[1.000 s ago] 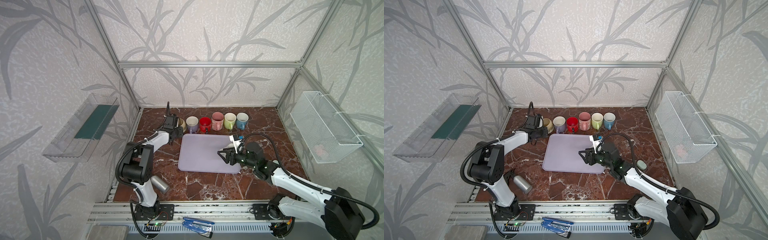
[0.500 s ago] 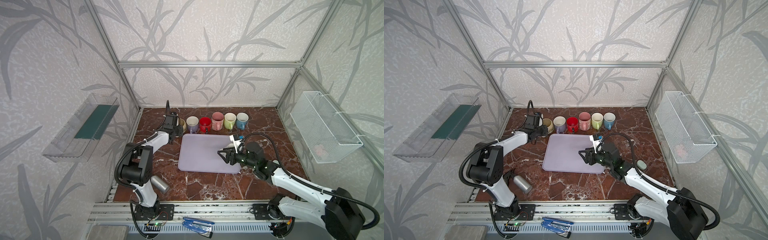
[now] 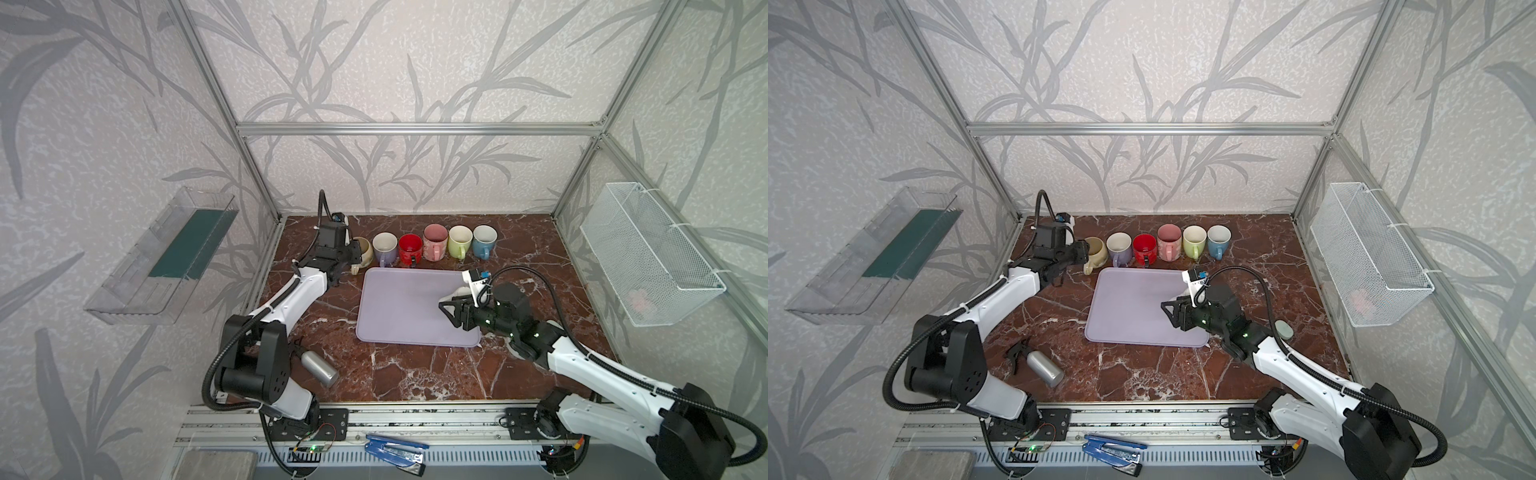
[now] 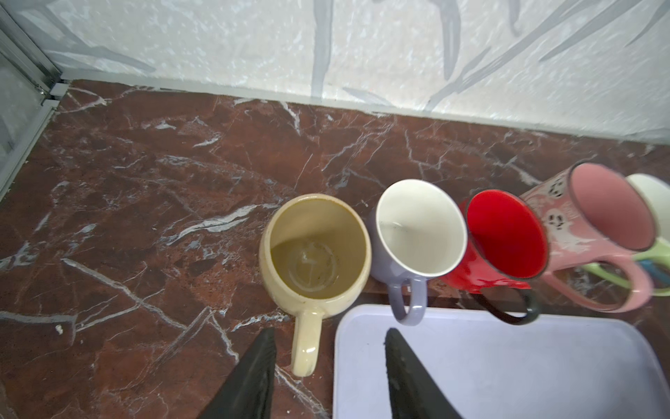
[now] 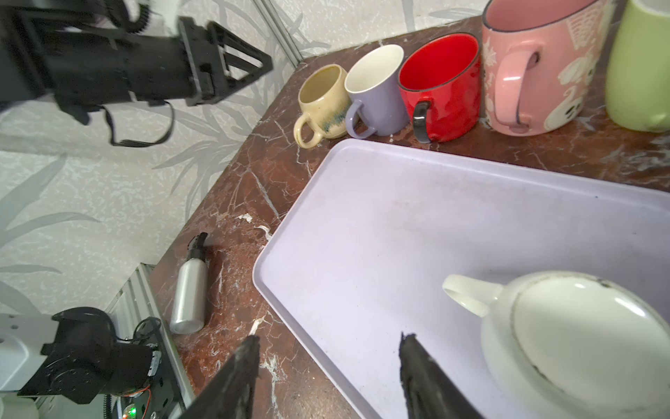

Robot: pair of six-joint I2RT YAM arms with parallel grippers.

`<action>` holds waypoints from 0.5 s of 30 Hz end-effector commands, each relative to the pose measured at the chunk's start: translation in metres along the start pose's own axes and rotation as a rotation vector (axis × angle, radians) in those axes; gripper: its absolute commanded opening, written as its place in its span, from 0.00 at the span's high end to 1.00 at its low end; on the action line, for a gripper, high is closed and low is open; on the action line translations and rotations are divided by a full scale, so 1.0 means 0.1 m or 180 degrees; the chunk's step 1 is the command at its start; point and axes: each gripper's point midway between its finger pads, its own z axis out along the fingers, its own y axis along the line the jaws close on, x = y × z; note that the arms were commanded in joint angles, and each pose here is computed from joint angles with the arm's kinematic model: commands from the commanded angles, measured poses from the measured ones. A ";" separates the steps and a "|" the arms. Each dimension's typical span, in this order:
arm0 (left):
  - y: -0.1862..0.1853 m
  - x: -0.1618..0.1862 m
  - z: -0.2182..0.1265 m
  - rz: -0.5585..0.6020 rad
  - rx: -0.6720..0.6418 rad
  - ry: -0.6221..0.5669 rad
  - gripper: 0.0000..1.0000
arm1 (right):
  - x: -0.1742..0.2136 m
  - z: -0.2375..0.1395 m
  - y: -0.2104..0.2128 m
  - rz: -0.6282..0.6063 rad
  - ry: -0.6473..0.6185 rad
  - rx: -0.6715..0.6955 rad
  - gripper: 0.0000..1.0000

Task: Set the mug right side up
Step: 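Open the left gripper and draw it back from the cream mug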

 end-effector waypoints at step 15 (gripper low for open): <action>-0.28 0.33 -1.12 -0.0743 0.0724 0.0190 0.50 | -0.14 -0.33 -0.45 0.0033 0.0464 0.0971 0.24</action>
